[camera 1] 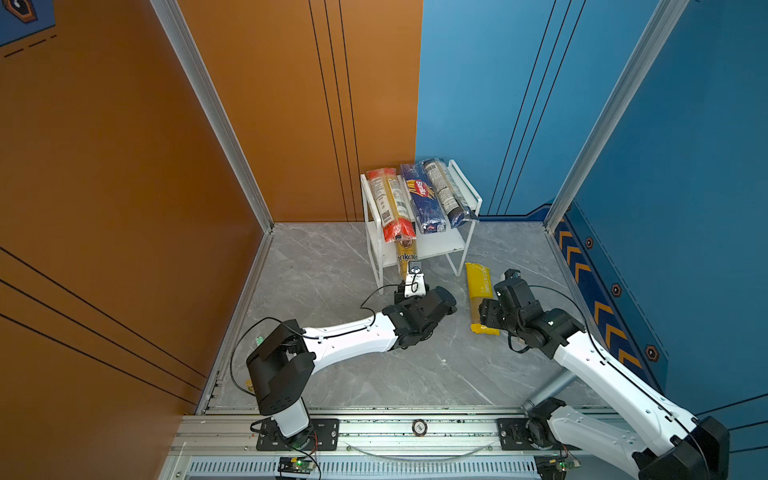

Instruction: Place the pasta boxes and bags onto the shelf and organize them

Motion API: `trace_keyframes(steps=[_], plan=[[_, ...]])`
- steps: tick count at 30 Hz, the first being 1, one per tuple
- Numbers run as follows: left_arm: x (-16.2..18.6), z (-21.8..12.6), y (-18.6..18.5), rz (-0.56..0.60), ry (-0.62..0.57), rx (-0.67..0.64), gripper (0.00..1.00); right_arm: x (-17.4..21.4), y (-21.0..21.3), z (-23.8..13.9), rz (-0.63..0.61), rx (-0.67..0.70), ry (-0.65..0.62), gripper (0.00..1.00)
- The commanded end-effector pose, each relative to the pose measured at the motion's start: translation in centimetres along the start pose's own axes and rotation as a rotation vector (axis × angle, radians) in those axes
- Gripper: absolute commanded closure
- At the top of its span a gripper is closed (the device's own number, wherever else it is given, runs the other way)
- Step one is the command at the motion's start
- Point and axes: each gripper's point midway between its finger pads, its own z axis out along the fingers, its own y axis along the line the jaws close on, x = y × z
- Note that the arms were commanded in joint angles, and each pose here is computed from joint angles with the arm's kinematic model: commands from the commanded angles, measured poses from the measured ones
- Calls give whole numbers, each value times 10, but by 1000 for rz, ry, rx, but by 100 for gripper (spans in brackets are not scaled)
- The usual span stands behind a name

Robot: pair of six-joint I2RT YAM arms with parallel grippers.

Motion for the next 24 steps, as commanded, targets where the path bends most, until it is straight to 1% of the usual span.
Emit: trace_keyframes(steps=[1, 9, 15, 24], plan=[[-57, -3, -3, -132, -128, -14, 100, -4, -1, -5, 5, 19, -4, 27], [-61, 8, -2, -131, -128, -31, 100, -6, -1, -6, 1, 20, -6, 27], [-57, 17, 2, -172, -117, -45, 100, -7, 0, -5, -4, 21, -5, 27], [-61, 22, -4, -157, -119, -43, 100, -7, 0, -6, -7, 21, -6, 26]])
